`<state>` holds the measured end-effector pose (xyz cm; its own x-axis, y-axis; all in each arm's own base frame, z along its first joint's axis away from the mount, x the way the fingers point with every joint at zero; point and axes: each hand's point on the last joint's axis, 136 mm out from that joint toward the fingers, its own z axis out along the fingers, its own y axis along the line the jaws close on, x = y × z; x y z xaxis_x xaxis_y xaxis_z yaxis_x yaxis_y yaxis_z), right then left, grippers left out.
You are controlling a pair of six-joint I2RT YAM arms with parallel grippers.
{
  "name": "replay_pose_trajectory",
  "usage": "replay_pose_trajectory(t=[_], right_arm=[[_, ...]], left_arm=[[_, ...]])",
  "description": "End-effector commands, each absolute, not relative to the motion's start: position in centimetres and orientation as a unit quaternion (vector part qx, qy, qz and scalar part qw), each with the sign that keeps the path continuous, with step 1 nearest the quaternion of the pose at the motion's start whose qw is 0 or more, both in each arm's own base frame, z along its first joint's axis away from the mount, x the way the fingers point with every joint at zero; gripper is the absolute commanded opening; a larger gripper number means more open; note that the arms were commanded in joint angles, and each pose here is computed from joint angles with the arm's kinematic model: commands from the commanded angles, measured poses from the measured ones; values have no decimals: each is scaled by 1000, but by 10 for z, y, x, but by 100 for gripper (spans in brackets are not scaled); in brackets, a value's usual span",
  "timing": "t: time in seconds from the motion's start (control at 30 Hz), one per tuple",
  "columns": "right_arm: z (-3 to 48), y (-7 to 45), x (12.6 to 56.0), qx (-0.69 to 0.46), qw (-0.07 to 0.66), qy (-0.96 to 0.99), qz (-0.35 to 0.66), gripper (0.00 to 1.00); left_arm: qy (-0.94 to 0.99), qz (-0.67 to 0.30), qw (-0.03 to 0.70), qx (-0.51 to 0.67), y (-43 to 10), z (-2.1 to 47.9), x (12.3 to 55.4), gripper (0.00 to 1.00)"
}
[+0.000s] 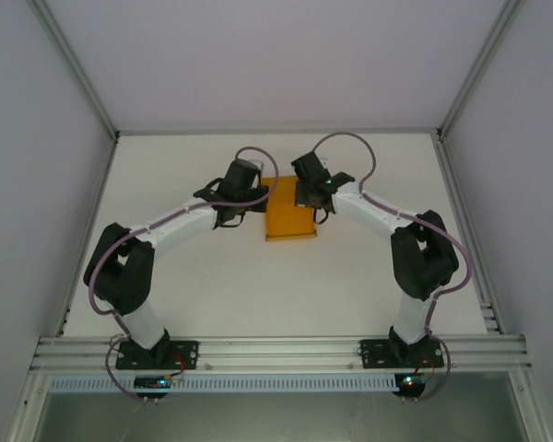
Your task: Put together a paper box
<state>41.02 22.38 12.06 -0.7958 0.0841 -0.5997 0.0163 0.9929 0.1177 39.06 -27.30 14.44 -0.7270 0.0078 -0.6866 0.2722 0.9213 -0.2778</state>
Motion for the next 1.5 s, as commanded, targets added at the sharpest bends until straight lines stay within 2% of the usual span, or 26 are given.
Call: replay_pose_trajectory(t=[0.0, 0.13, 0.4, 0.53, 0.63, 0.8, 1.1, 1.27, 1.47], right_arm=[[136, 264, 406, 34, 368, 920, 135, 0], [131, 261, 401, 31, 393, 912, 116, 0], [112, 261, 381, 25, 387, 916, 100, 0], [116, 265, 382, 23, 388, 915, 104, 0], [119, 263, 383, 26, 393, 914, 98, 0], [107, 258, 374, 15, 408, 908, 97, 0], [74, 243, 341, -30, 459, 882, 98, 0], [60, 253, 331, -83, 466, 874, 110, 0], [59, 249, 326, -93, 473, 871, 96, 0]], left_arm=[[896, -253, 356, 85, -302, 151, 372, 0], [895, -271, 347, 73, -308, 145, 367, 0], [892, -308, 326, 60, -319, 136, 350, 0], [879, -335, 334, 65, -329, 150, 352, 0], [882, -323, 337, 65, -329, 154, 357, 0], [898, -291, 324, 64, -313, 124, 347, 0], [918, -253, 298, 72, -279, 73, 300, 0], [923, -229, 300, 70, -270, 67, 293, 0], [927, -214, 302, 60, -260, 72, 289, 0]])
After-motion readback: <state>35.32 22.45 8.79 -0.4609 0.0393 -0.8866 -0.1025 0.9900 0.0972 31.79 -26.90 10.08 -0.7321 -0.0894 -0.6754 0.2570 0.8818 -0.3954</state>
